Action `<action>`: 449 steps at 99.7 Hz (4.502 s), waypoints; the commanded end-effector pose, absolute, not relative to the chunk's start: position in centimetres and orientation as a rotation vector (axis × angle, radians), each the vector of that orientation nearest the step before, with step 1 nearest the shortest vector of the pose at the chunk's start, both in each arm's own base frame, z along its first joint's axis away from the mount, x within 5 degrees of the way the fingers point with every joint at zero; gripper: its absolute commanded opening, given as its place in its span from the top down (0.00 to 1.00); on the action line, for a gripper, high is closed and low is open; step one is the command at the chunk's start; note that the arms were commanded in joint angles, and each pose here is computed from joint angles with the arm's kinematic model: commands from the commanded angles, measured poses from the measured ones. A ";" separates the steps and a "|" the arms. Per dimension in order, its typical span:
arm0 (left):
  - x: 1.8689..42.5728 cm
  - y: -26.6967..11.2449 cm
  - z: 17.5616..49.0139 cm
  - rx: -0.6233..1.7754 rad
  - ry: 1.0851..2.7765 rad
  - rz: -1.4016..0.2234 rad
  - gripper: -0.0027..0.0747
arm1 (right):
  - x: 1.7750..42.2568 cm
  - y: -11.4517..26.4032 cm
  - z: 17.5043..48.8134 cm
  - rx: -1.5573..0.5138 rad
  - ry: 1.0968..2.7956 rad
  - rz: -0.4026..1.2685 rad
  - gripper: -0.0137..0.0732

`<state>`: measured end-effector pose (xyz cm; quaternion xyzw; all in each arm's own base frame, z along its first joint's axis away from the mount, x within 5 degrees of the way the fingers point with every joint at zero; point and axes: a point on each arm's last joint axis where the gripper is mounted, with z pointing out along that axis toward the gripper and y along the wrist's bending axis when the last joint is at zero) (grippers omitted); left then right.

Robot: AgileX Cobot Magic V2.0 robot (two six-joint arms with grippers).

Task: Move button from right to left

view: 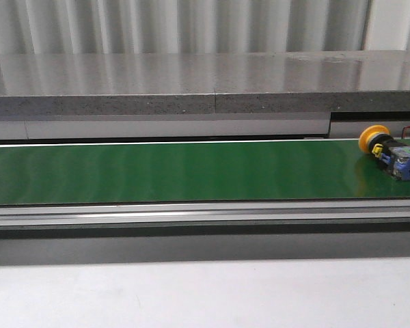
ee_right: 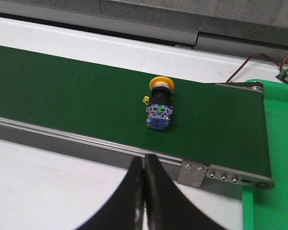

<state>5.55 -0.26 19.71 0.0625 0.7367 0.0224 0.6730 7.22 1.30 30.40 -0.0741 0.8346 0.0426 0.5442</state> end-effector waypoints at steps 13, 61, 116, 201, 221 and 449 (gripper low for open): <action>5.4 -0.3 19.9 0.121 1.558 0.038 0.99 | 5.5 1.1 30.4 -0.162 1.812 0.094 0.92; 5.2 -0.3 22.6 0.133 1.433 0.061 0.99 | 5.1 1.1 30.1 -0.164 1.809 0.096 0.92; 8.4 -0.3 30.2 0.148 1.787 0.069 0.93 | 5.1 1.1 30.1 -0.164 1.809 0.096 0.92; 15.1 -1.1 32.9 0.091 2.028 -0.056 0.17 | 5.1 1.1 30.1 -0.164 1.809 0.096 0.92; 17.9 -2.0 34.8 0.045 2.168 -0.185 0.17 | 5.1 1.1 30.1 -0.164 1.809 0.096 0.92; 31.2 -26.7 26.3 0.322 2.799 -0.438 0.72 | 5.1 1.1 30.1 -0.164 1.810 0.096 0.92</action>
